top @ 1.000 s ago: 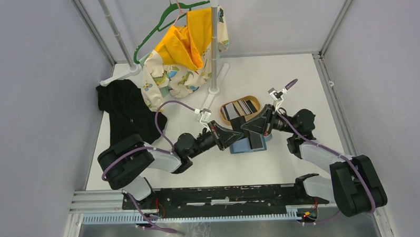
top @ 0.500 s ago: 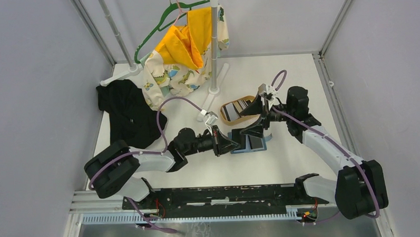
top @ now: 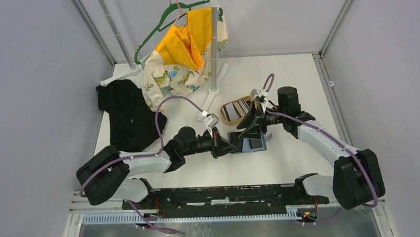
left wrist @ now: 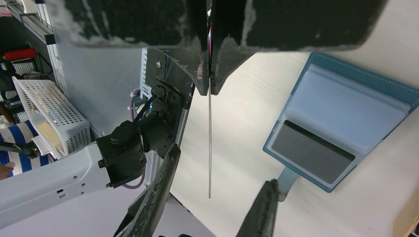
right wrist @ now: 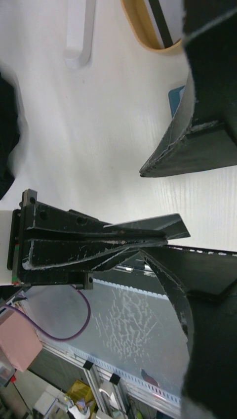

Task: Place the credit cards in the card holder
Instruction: Insert the credit card into the card holder.

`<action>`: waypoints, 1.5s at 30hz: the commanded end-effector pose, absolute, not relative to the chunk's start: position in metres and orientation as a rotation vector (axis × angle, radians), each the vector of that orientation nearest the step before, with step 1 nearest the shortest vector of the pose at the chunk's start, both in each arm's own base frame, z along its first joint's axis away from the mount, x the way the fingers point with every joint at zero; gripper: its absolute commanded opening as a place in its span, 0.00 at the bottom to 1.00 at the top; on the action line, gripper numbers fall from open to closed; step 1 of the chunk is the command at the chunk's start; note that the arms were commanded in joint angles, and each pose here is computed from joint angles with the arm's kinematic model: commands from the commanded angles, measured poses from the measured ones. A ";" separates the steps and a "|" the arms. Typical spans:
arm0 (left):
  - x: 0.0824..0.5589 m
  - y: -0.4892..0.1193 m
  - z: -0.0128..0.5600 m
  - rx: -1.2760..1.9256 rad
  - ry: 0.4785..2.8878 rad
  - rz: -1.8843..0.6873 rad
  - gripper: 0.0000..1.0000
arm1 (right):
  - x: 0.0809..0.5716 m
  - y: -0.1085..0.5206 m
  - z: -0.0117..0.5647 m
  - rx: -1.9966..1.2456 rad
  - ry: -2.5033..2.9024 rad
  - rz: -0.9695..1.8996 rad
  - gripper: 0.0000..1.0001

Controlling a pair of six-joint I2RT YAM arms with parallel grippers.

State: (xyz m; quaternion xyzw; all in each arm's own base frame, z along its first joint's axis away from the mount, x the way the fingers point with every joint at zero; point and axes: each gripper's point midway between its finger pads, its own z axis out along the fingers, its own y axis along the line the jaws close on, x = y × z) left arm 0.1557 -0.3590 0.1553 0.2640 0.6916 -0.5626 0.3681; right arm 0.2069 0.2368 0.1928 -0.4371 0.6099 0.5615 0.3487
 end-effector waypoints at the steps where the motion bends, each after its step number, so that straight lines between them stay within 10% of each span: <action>1: 0.164 -0.362 0.187 0.692 1.635 -1.422 0.02 | 0.203 0.242 0.211 -1.197 1.493 1.482 0.55; 9: 0.166 -0.361 0.193 0.670 1.613 -1.429 0.02 | 0.198 0.243 0.212 -1.230 1.483 1.506 0.30; 13: 0.166 -0.361 0.192 0.661 1.616 -1.432 0.04 | 0.195 0.243 0.219 -1.251 1.450 1.520 0.03; 24: 0.186 -0.311 0.161 0.316 1.827 -1.228 0.80 | 0.218 0.211 0.200 -1.059 1.627 1.235 0.00; 45: 0.217 -0.377 0.086 0.224 2.097 -1.150 0.38 | 0.251 0.141 0.095 -0.512 2.094 1.341 0.00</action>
